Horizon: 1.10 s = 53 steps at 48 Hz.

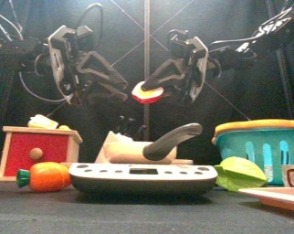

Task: Hand over apple half

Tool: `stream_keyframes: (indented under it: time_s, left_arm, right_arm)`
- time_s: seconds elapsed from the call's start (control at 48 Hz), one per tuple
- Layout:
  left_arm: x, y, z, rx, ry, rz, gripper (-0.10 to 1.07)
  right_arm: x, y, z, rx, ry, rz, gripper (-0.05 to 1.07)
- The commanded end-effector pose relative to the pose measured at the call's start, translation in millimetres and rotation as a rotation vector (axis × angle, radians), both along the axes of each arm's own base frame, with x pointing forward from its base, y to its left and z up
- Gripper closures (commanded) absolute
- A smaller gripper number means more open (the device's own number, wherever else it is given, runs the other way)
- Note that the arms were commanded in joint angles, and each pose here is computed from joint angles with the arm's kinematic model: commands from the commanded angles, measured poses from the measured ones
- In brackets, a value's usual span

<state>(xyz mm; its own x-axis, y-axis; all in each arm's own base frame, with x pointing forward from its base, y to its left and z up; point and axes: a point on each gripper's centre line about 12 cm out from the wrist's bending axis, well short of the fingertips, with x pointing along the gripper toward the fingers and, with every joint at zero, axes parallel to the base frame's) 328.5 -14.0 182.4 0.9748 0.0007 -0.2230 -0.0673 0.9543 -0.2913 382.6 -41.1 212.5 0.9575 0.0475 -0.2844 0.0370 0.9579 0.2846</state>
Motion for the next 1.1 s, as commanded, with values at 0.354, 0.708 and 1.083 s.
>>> stream_keyframes:
  time_s: [0.354, 0.708, 1.083]
  left_arm:
    - [15, 8.6, 10.9, -0.012, -0.041, 0.037, 0.23]
    - [10, 13.7, 3.4, -0.017, -0.018, 0.057, 0.23]
    - [8, 14.5, 0.7, -0.024, -0.008, 0.065, 0.23]
  right_arm:
    - [12, 0, 13.1, -0.007, -0.042, 0.006, 0.43]
    - [6, 1, 12.4, -0.006, -0.037, 0.007, 0.43]
    - [2, 2, 14.0, -0.007, -0.039, 0.006, 0.43]
